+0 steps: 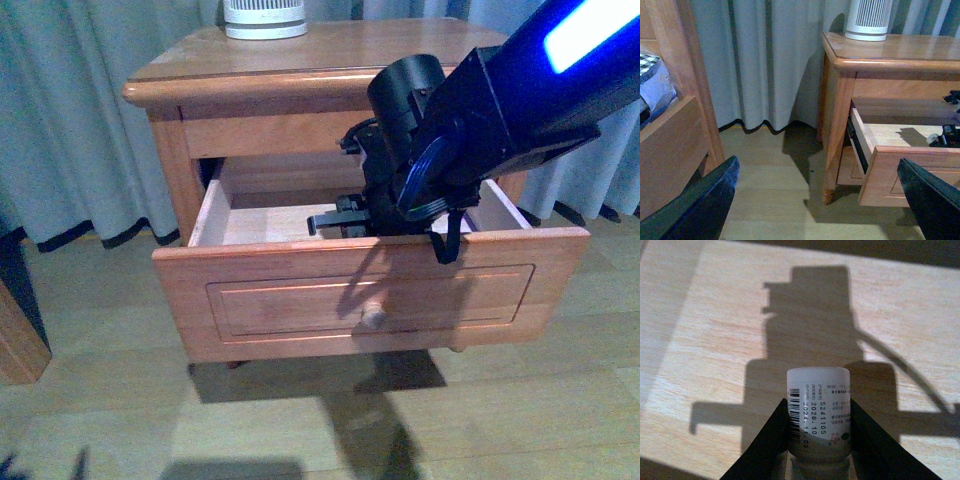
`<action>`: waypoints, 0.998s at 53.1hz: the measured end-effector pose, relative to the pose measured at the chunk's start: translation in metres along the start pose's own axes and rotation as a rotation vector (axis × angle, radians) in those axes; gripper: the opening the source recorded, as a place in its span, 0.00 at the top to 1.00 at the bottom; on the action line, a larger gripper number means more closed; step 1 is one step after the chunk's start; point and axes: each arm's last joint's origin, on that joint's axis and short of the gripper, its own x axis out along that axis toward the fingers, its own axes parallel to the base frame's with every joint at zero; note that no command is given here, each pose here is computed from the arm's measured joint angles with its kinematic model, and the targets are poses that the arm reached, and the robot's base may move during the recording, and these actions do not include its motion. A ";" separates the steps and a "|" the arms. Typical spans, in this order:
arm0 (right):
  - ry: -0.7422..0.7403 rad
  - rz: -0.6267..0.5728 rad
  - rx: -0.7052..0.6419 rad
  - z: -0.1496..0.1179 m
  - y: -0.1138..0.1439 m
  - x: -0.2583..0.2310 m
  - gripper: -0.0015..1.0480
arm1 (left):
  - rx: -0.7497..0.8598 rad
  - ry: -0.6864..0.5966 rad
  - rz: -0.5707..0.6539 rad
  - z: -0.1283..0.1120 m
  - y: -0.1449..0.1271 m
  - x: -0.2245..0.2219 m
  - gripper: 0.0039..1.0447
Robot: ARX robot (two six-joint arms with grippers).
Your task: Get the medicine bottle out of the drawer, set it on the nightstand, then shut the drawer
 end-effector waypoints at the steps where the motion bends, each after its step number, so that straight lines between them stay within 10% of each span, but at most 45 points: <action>1: -0.018 0.009 -0.001 0.005 0.002 -0.006 0.71 | 0.000 0.000 0.000 0.000 0.000 0.000 0.06; 23: -0.283 0.151 -0.029 0.077 0.031 -0.128 0.71 | 0.000 0.000 0.000 0.000 0.000 0.000 0.06; 34: -0.525 0.037 -0.061 0.131 0.018 -0.168 0.71 | 0.000 0.000 0.000 0.000 0.000 0.000 0.06; 53: -0.420 -0.140 -0.092 0.172 -0.014 -0.091 0.71 | 0.000 0.000 0.000 0.000 0.000 0.000 0.06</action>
